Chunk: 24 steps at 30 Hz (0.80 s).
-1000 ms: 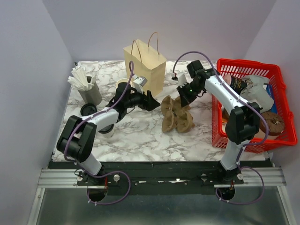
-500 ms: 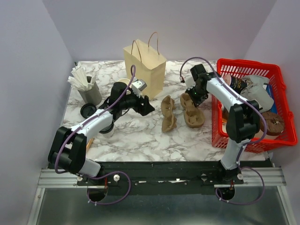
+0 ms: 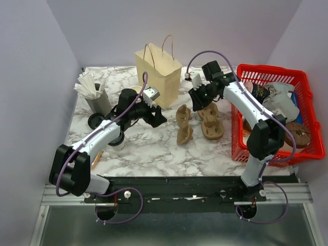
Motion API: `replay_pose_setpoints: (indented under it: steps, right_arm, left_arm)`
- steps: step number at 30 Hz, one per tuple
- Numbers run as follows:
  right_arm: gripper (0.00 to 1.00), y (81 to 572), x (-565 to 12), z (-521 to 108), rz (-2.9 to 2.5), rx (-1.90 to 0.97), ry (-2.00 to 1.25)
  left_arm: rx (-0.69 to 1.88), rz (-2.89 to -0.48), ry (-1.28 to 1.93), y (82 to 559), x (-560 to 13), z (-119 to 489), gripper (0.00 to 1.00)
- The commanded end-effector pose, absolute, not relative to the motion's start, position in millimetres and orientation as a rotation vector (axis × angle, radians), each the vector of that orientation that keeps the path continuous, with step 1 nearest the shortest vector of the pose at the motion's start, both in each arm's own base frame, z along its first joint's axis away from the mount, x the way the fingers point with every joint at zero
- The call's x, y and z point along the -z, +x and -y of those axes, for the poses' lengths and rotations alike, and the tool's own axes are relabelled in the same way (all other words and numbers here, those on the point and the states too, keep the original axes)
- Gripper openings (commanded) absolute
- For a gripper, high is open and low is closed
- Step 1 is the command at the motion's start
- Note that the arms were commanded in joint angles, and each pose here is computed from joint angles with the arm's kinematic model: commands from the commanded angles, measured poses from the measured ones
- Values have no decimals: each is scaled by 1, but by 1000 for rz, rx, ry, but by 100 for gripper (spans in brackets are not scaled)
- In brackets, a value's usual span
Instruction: Pack the takeout coffee
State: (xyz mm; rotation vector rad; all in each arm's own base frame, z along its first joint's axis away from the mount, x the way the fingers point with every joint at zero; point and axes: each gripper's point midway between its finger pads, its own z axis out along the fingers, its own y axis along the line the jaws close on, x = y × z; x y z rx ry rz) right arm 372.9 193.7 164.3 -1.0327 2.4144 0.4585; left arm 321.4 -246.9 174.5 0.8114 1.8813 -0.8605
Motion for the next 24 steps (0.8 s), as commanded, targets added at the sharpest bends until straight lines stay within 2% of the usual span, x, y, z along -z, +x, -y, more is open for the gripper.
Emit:
replay_pose_setpoints:
  steps: [1, 4, 8, 14, 24]
  right_arm:
    - [36, 334, -143, -205, -2539, -618, -1017]
    - [25, 309, -129, -193, -2593, -622, -1089]
    - [2, 277, -118, -176, -2641, -617, -1176]
    - [1, 251, -106, -162, -2663, -606, -1221]
    - [1, 257, -85, -154, -2765, -528, -1176]
  left_arm:
    - [804, -1820, 843, 321, -204, 232, 88]
    - [774, -1814, 840, 321, -211, 224, 89]
    - [717, -1818, 810, 326, -214, 207, 89]
    - [694, -1838, 752, 333, -212, 194, 90]
    - [683, -1867, 696, 346, -212, 182, 90]
